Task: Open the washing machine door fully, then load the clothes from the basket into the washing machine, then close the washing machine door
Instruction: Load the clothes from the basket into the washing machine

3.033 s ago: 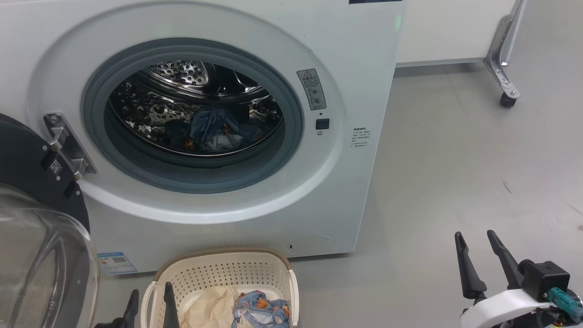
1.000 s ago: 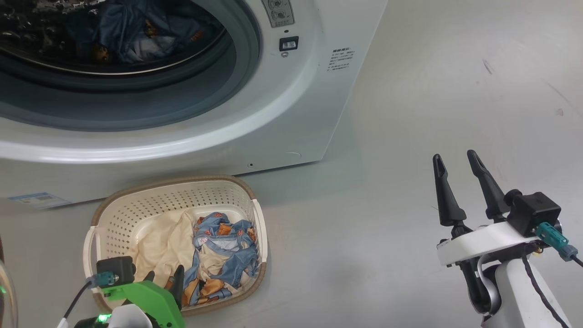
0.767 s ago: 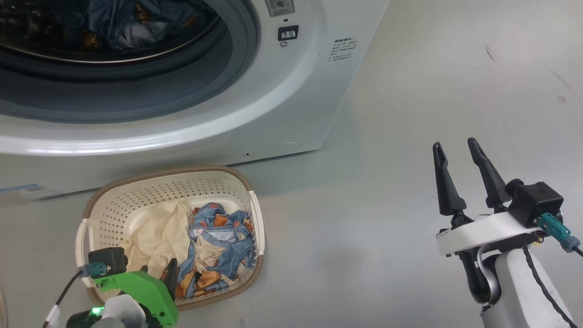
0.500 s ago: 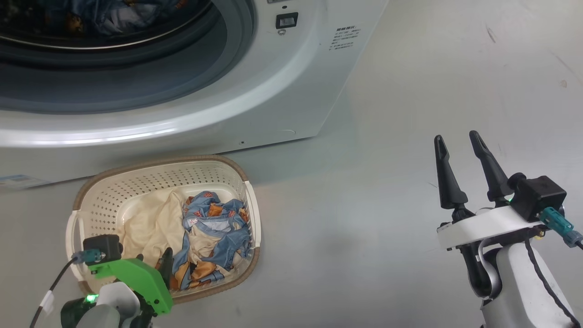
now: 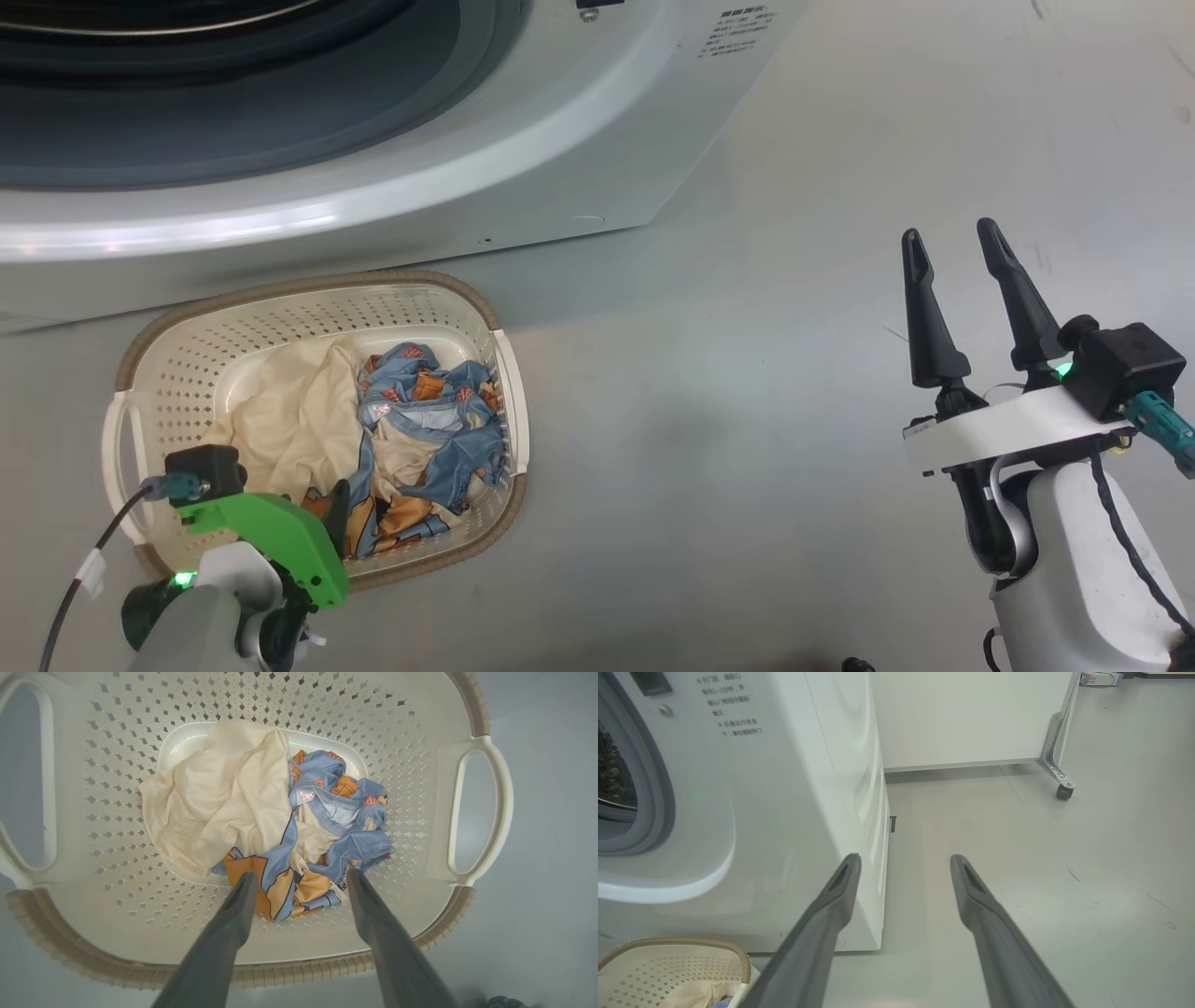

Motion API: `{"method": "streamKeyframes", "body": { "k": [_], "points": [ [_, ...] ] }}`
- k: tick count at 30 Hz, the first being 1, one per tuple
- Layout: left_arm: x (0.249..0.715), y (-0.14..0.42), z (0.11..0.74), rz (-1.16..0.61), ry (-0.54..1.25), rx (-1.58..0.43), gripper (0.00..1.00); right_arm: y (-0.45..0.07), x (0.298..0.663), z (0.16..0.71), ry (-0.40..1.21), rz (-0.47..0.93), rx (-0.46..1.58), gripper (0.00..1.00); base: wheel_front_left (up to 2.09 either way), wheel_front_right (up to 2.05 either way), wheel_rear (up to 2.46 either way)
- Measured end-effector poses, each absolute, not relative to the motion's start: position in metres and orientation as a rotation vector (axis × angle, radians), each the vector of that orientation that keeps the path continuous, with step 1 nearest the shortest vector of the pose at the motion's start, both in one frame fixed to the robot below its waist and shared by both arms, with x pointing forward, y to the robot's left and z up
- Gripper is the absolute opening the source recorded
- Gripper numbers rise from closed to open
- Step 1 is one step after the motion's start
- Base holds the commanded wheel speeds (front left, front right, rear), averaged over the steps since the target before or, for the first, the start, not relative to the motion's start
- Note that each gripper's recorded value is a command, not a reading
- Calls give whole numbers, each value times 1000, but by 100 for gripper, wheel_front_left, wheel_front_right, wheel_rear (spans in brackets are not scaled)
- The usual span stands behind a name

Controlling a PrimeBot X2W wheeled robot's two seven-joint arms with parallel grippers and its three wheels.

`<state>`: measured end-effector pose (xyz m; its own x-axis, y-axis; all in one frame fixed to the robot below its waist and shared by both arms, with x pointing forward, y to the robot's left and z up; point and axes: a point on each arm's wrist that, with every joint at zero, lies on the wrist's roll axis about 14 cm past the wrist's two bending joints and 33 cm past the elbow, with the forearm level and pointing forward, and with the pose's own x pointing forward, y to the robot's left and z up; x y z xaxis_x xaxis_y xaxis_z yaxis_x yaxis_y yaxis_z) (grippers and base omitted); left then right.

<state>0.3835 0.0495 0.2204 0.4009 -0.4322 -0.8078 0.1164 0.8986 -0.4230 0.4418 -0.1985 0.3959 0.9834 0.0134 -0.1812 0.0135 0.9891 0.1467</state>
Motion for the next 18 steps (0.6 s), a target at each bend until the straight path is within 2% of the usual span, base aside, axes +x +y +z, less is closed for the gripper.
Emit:
{"method": "streamKeyframes", "body": {
  "k": [18],
  "points": [
    [384, 46, 178, -362, 1219, -318, 100, -200, 461, 361, 237, 7, 122, 100, 0, 0, 0]
  ]
}}
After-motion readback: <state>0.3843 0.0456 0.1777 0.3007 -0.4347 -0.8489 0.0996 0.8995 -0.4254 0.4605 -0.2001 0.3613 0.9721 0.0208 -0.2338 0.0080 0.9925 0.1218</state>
